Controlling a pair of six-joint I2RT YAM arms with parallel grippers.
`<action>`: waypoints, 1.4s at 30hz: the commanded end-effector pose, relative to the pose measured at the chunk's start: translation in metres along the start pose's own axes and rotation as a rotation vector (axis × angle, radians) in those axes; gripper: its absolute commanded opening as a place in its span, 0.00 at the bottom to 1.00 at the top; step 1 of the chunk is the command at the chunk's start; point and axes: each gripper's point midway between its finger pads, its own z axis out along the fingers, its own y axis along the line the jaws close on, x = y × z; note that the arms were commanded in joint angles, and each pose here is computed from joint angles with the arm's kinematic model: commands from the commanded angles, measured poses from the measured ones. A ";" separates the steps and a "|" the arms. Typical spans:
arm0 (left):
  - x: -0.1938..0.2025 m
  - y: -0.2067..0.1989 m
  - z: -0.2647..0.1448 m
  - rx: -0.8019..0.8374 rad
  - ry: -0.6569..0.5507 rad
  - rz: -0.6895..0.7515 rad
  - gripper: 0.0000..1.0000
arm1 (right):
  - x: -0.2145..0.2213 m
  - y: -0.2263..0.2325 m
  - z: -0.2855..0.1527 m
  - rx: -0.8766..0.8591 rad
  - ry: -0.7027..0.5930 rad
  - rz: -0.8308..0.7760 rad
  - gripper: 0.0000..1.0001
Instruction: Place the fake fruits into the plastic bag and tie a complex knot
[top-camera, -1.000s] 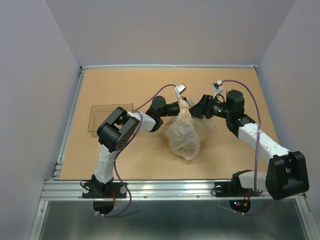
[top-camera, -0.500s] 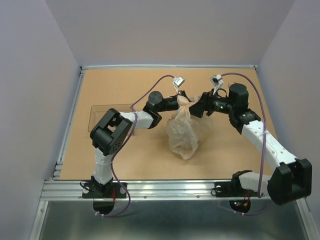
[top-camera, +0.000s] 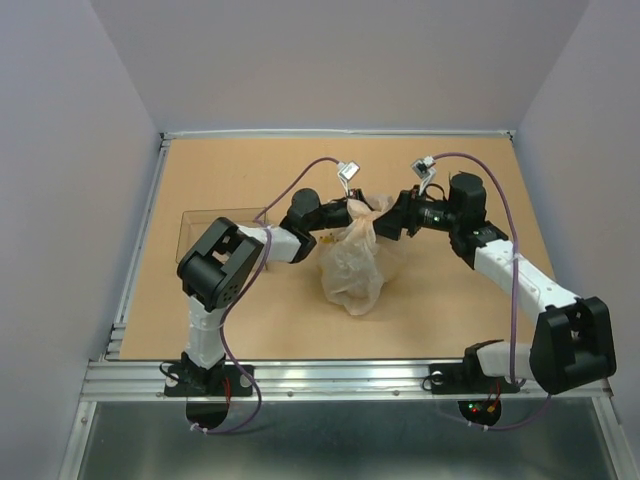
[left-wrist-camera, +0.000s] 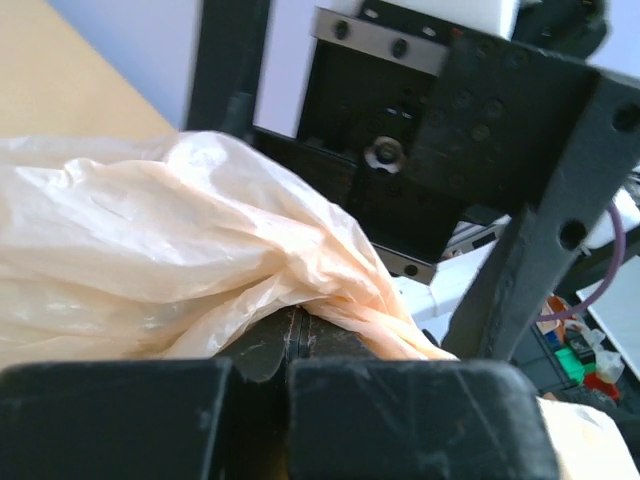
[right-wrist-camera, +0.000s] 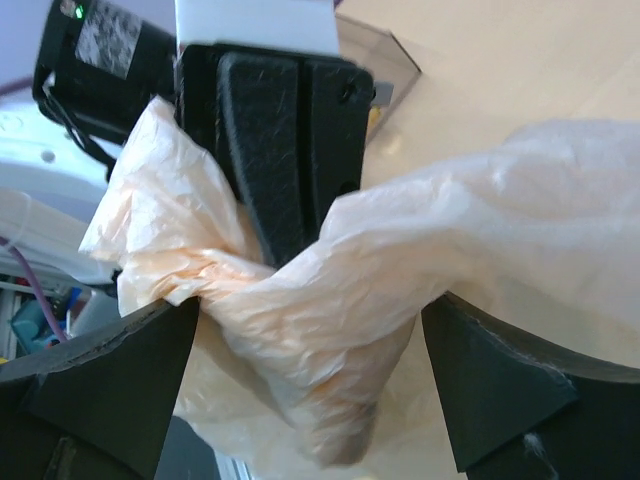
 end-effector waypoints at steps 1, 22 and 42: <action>0.012 0.013 0.000 0.008 -0.010 0.000 0.00 | 0.032 -0.008 -0.015 0.073 0.073 -0.038 0.97; 0.009 -0.023 0.002 0.136 -0.011 0.001 0.00 | 0.005 -0.009 -0.067 0.391 -0.002 -0.004 0.53; 0.024 -0.039 0.012 0.220 0.026 0.006 0.00 | -0.002 -0.036 -0.010 0.178 -0.035 0.123 0.44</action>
